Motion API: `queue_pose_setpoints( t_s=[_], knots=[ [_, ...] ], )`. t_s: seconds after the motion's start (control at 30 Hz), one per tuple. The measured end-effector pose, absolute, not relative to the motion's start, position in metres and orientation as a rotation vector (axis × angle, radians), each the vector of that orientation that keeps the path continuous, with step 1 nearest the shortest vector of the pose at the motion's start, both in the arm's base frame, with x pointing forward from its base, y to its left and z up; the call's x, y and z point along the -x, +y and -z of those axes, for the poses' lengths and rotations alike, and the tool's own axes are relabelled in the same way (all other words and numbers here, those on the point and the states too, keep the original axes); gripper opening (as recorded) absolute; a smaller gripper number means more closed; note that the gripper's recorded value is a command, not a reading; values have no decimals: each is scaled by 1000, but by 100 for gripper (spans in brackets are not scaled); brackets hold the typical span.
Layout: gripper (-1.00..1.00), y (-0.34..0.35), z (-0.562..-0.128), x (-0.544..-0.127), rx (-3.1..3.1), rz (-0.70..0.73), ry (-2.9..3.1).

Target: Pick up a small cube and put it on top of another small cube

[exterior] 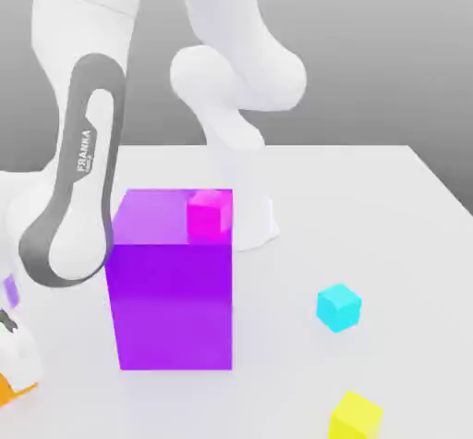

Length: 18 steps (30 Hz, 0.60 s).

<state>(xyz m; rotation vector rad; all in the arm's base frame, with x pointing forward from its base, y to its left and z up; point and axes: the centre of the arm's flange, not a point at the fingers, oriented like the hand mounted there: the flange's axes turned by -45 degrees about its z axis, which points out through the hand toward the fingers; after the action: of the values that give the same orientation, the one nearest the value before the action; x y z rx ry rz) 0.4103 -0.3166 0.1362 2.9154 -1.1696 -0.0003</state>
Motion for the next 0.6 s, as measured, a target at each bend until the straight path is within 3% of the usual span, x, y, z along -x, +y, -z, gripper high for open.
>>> queue_pose_setpoints(
  t_s=[0.07,0.23,0.6],
  knots=[
    [-100,-317,-138,-410,-2915,0,-1169],
    [-100,-311,-199,-413,-2933,-1,-1153],
    [-100,-181,-319,-440,-3210,-3,-643]
  ],
)
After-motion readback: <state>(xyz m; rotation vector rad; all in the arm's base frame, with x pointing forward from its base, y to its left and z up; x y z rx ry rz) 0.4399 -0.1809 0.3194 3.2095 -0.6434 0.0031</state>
